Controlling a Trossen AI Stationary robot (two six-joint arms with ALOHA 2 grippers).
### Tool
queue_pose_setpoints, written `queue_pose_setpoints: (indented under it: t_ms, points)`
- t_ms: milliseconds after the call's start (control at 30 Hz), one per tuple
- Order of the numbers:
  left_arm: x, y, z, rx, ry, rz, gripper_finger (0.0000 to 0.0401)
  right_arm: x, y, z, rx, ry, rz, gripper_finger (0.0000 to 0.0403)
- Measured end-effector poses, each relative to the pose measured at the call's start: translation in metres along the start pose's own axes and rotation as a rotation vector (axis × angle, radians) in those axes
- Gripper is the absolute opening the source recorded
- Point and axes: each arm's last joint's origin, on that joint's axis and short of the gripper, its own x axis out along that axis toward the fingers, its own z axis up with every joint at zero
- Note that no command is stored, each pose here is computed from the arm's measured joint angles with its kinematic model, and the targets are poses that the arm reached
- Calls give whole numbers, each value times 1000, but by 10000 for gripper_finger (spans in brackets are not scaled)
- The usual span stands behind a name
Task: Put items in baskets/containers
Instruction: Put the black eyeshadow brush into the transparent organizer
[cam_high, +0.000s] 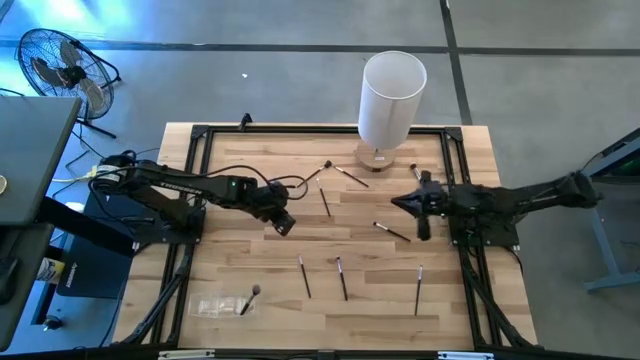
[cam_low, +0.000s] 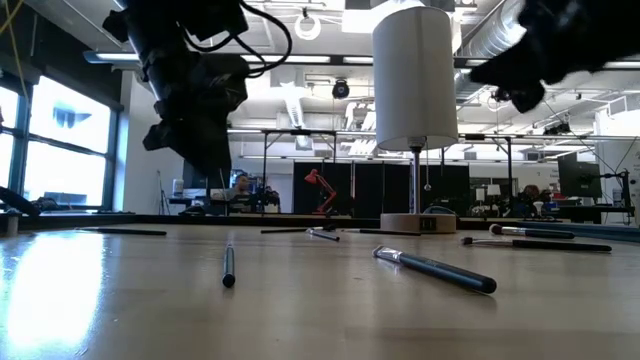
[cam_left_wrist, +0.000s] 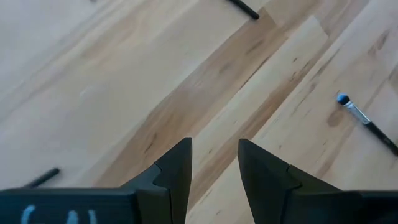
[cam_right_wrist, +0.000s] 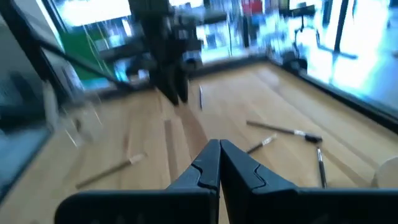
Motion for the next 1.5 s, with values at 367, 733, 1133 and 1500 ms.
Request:
queue_pose_setpoints:
  t_ms: [367,733,1133,1500]
  points:
    - [-3,-10,-7,165,-95,29,129,106,34,52,-54,784,-281,35]
    - [-33,1,-45,219,-185,-120,129,164,17,6,34,1238,-347,127]
    - [-53,16,-53,209,-241,-182,129,168,-7,-24,130,1271,-360,134]
    - [-53,16,-53,217,-234,-190,129,168,-11,-44,90,1212,-321,133]
